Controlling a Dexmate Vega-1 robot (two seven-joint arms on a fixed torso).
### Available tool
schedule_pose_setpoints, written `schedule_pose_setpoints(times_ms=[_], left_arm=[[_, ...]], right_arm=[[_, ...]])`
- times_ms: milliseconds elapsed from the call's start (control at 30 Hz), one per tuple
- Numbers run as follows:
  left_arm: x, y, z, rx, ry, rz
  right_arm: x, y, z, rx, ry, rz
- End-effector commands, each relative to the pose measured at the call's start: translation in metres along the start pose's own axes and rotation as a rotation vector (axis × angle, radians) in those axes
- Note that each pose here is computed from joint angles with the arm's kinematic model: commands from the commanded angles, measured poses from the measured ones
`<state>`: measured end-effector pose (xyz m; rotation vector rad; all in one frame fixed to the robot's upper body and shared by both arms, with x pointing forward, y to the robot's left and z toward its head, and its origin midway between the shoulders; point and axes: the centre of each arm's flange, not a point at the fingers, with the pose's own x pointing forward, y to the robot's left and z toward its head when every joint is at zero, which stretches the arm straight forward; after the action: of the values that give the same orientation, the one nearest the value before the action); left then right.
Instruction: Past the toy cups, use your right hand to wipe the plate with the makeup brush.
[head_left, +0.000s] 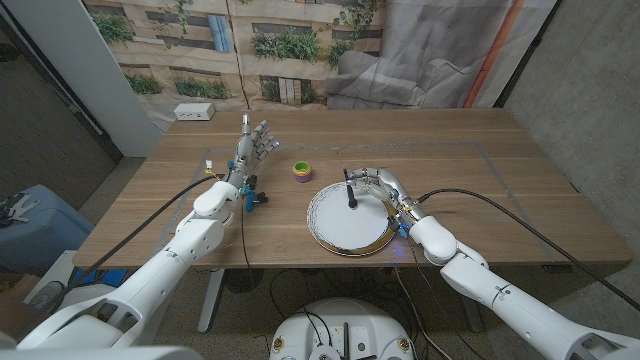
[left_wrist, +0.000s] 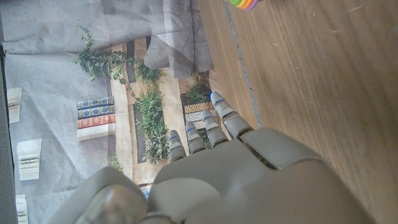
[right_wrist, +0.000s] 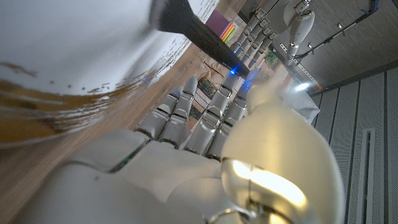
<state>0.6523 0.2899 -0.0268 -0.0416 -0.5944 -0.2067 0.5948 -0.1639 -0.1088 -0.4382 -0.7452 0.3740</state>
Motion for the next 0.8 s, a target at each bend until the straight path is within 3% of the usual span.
schedule_pose_setpoints(times_ms=[33,800], left_arm=[[0.0,0.0,0.0,0.0,0.001,0.0],[0.0,0.0,0.0,0.0,0.001,0.0]], right_arm=[[0.003,0.002,-0.001,0.009,-0.01,0.011],[-0.014,-0.005,-0.001,-0.004,0.016,-0.024]])
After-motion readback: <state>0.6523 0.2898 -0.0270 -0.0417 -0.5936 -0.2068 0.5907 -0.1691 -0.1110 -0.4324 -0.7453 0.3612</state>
